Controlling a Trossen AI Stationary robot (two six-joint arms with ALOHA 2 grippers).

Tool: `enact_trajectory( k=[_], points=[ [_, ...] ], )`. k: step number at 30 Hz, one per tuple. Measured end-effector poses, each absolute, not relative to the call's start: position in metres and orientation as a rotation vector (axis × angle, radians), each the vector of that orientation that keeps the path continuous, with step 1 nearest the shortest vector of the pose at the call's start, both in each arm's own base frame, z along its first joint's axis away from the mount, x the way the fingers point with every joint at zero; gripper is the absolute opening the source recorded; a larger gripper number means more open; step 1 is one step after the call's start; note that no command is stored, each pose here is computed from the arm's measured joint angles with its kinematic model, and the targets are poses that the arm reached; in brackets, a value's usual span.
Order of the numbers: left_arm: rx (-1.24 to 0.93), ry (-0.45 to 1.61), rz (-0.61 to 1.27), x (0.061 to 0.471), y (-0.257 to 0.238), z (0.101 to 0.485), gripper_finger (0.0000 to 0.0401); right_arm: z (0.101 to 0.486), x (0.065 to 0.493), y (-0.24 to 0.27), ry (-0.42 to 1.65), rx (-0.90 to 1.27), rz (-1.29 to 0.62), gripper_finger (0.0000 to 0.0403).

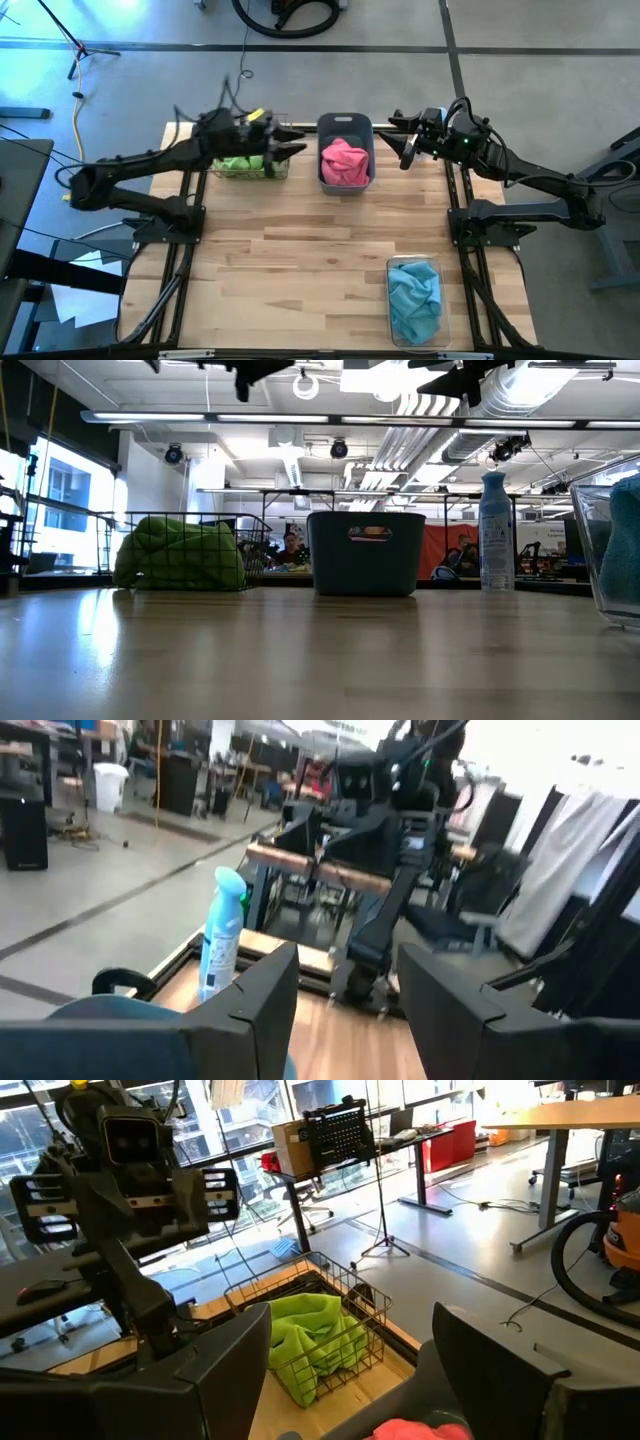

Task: Sort microfiber towel by color & place in baskets
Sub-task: Return to Home Position

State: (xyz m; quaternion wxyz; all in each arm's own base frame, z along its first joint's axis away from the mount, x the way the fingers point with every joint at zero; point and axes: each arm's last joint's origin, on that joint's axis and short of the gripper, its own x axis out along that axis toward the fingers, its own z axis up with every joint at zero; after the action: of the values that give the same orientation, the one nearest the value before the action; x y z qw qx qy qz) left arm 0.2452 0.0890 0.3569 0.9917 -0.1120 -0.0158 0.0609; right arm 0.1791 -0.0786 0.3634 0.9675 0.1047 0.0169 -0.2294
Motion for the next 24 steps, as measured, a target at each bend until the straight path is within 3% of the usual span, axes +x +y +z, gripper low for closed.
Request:
enact_trajectory(
  k=[8, 14, 18, 24],
  points=[
    [-0.223, -0.162, 0.211, 0.194, 0.072, 0.352, 0.0116, 0.363, 0.180, -0.077, 0.032, 0.244, -0.417, 0.0272],
    [-0.239, -0.251, 0.202, 0.168, 0.062, 0.339, 0.0053, 0.364, 0.180, -0.076, 0.029, 0.272, -0.362, 0.0257],
    [-0.252, -0.283, 0.170, 0.159, 0.054, 0.324, 0.0006, 0.366, 0.179, -0.074, 0.019, 0.284, -0.321, 0.0209],
    [-0.298, -0.330, 0.151, 0.155, 0.044, 0.298, 0.0002, 0.370, 0.173, -0.070, 0.000, 0.288, -0.262, 0.0077]
  ],
)
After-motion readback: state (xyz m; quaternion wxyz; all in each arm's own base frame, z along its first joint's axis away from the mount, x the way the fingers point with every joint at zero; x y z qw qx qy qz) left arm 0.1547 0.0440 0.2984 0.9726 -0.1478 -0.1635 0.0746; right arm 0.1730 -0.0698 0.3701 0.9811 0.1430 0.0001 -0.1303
